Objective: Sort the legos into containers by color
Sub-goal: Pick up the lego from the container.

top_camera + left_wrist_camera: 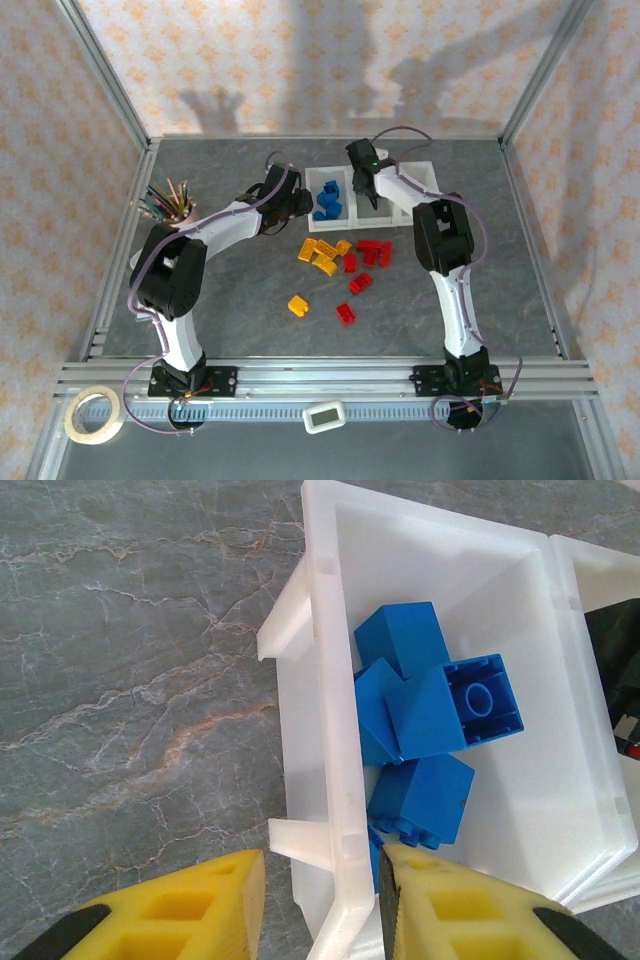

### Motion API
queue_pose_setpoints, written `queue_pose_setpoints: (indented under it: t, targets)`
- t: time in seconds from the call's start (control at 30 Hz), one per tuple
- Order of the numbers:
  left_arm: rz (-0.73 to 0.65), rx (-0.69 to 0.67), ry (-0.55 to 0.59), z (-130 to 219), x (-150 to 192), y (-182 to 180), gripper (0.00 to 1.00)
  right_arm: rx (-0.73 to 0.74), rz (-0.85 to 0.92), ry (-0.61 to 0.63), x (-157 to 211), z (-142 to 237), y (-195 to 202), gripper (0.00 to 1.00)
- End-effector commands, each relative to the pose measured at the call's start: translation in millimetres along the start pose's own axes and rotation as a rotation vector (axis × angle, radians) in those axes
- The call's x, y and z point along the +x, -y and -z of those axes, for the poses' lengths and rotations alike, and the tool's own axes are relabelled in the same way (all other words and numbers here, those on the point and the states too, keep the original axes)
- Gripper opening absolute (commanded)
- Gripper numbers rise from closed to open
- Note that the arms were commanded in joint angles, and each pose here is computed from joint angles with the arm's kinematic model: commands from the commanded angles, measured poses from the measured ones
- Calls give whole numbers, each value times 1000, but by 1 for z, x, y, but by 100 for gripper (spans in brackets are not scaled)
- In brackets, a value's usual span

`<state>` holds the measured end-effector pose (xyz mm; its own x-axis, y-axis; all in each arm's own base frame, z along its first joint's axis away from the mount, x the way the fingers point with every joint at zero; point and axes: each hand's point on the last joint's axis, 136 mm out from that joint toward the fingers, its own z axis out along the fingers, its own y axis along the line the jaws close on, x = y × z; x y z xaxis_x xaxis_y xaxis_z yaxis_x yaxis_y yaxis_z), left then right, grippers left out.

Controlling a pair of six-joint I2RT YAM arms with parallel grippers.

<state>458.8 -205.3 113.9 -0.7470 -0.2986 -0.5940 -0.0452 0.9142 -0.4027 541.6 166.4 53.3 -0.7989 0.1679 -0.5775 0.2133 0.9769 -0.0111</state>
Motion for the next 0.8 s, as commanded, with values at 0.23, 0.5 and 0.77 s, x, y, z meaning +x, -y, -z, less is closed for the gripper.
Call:
queue_pose_setpoints:
  t: [0.23,0.5,0.77]
  targets:
    - [11,-15,46,17,-15,1,36,-39,-28,-23,12,8,-5,16]
    - [12,-3,65,25,-21,4,36,-35,-55,35,-6,30,2,9]
    - [17,-5,78,30,-24,4,36,-102,-77,73,-19,54,-3,2]
